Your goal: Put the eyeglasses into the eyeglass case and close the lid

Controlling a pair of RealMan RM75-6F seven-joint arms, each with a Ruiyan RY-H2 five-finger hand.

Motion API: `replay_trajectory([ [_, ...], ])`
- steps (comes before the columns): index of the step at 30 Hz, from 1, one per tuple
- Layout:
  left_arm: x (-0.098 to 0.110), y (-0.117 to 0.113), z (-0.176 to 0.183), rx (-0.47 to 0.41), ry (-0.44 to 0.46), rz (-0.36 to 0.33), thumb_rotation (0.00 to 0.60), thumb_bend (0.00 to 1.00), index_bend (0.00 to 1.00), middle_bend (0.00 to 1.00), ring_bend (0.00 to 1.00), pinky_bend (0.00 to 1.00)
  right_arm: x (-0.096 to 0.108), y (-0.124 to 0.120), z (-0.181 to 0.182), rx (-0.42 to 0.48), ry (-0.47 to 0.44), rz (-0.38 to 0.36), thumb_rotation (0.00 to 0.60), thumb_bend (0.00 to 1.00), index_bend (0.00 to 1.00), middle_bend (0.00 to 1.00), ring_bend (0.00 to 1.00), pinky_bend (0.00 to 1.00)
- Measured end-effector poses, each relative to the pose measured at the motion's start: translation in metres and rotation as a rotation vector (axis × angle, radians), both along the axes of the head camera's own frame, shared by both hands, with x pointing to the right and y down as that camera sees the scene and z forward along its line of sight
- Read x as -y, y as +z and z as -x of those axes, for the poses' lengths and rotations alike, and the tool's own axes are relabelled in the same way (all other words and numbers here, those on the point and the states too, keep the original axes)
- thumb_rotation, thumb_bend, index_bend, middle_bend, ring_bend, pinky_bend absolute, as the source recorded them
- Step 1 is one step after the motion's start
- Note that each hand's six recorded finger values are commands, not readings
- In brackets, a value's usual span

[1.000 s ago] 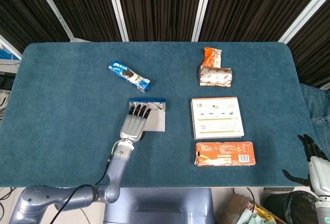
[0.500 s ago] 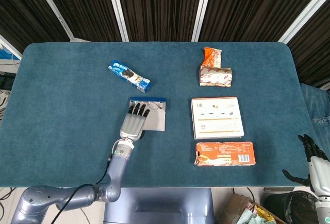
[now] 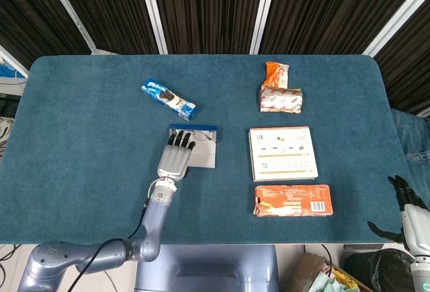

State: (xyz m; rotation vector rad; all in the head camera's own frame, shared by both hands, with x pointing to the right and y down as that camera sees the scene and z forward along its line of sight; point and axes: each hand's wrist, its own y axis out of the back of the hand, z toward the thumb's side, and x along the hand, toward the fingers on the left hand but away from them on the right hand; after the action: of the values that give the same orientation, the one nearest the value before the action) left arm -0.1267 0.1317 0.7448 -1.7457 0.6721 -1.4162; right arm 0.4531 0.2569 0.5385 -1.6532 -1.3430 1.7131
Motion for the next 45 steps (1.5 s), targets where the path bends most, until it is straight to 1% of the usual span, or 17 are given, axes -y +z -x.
replay_trajectory([
  [11, 0.007, -0.005, -0.002, 0.0, -0.011, -0.022, 0.6, 0.28, 0.3, 0.1, 0.03, 0.13, 0.0, 0.0, 0.0, 0.001, 0.001, 0.001, 0.6, 0.25, 0.08, 0.05, 0.12, 0.16],
  [30, 0.034, -0.013, -0.008, 0.014, -0.058, -0.068, 0.6, 0.32, 0.35, 0.11, 0.03, 0.13, -0.001, 0.0, 0.0, 0.003, 0.006, 0.004, 0.6, 0.25, 0.08, 0.05, 0.12, 0.16],
  [39, 0.047, -0.01, -0.014, 0.035, -0.086, -0.083, 0.6, 0.35, 0.37, 0.12, 0.03, 0.13, -0.001, 0.0, 0.0, 0.005, 0.008, 0.006, 0.6, 0.25, 0.08, 0.05, 0.12, 0.16],
  [45, 0.047, -0.003, -0.016, 0.04, -0.09, -0.069, 0.6, 0.36, 0.4, 0.12, 0.03, 0.13, -0.001, 0.0, 0.0, 0.007, 0.012, 0.005, 0.6, 0.25, 0.08, 0.05, 0.12, 0.16],
])
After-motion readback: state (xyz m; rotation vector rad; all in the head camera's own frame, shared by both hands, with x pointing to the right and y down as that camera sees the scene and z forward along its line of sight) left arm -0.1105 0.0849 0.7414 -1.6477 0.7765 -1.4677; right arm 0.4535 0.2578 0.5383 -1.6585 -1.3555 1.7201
